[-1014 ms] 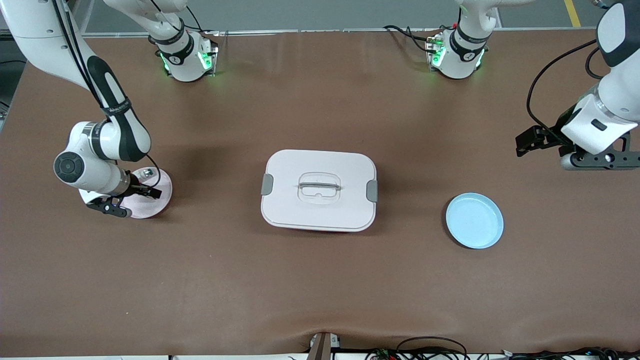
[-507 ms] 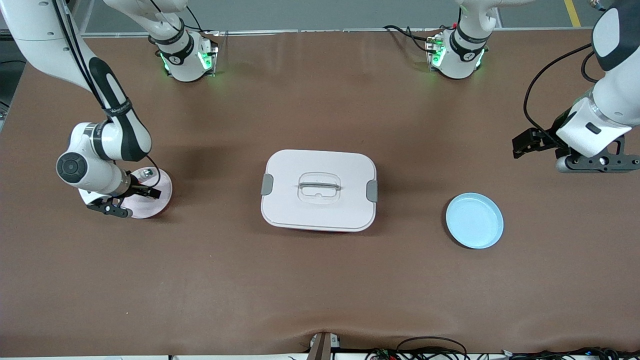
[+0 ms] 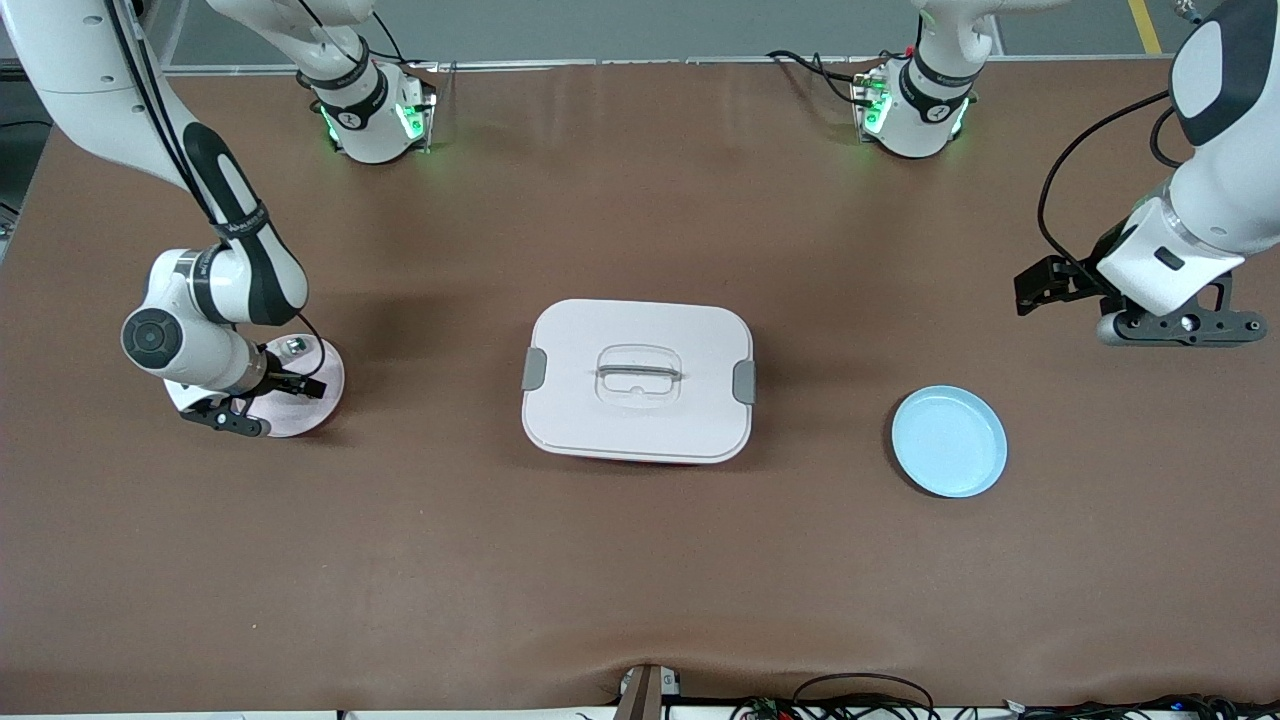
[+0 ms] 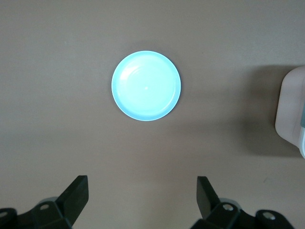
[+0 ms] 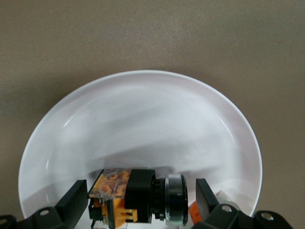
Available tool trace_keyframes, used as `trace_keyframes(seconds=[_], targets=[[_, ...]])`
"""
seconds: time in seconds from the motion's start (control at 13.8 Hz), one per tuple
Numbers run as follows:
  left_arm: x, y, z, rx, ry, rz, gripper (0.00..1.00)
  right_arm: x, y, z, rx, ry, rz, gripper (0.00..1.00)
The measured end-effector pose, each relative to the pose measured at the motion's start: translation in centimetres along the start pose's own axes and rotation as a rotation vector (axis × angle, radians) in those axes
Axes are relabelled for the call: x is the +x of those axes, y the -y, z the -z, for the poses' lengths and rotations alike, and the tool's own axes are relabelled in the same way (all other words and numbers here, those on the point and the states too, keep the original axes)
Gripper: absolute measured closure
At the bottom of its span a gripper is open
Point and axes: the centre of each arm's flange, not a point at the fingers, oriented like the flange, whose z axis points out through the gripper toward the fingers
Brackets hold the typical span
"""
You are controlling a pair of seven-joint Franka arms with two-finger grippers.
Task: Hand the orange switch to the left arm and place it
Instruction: 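Lift the orange switch off the white plate with the right gripper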
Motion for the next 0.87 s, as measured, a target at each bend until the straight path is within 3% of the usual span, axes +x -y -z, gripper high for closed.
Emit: trace_keyframes(seconds=[0.14, 0.29, 0.87], targets=[[-0.02, -0.15, -0.07, 0.000, 0.001, -0.003, 0.00, -0.01, 0.06, 0.01, 0.000, 0.000, 0.002, 0.04], [-0.04, -0.28, -0.10, 0.000, 0.002, -0.005, 0.00, -0.01, 0.09, 0.01, -0.001, 0.000, 0.003, 0.25], [-0.13, -0.64, -0.46, 0.001, 0.010, -0.012, 0.00, 0.01, 0.23, 0.22, -0.007, 0.008, 0.054, 0.27]])
